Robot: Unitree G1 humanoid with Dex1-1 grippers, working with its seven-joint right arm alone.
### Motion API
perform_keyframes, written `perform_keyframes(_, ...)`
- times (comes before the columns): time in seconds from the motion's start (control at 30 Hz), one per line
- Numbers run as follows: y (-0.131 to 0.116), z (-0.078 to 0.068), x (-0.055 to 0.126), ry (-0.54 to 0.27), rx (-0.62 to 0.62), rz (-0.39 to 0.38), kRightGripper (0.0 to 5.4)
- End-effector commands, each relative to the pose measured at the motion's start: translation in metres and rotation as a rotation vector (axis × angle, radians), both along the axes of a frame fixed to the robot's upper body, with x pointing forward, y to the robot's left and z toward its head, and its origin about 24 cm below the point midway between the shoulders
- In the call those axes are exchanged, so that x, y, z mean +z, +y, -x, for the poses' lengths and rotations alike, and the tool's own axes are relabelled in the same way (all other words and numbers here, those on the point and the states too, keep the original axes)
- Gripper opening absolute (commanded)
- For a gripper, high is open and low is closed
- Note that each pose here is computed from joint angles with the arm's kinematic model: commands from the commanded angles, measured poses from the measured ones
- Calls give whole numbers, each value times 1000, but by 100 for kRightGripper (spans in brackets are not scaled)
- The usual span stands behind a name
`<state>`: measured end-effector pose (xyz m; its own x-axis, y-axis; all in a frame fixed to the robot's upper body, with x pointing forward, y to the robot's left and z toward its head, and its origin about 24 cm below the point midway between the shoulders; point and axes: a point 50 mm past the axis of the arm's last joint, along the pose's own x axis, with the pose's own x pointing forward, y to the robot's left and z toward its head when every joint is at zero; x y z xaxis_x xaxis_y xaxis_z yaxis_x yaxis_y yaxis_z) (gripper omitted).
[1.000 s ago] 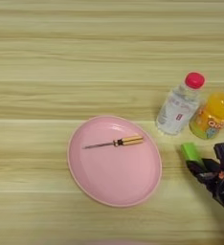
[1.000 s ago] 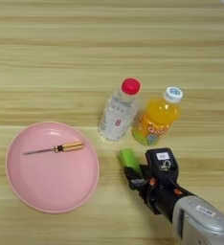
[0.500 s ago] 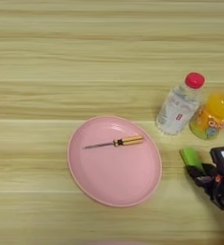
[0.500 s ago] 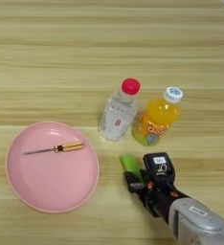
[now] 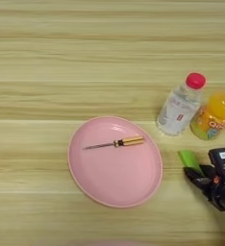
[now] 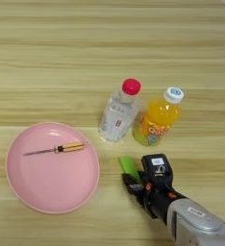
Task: Move the objects on the table
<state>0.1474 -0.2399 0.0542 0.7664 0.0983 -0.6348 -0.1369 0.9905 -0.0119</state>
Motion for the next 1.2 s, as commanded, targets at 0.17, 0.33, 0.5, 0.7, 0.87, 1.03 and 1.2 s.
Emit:
perform_keyframes(0.17,-3,-9,18,-103,26,66,273)
perform_keyframes(0.33,-1,-9,25,-131,38,77,323)
perform_keyframes(0.5,1,-9,33,-163,56,95,371)
perform_keyframes(0.7,5,-9,42,-193,97,129,420)
perform_keyframes(0.87,11,-10,50,-241,198,188,476)
perform_keyframes(1.03,19,-12,59,-323,318,250,537)
perform_keyframes(1.2,22,-16,60,-378,379,314,537)
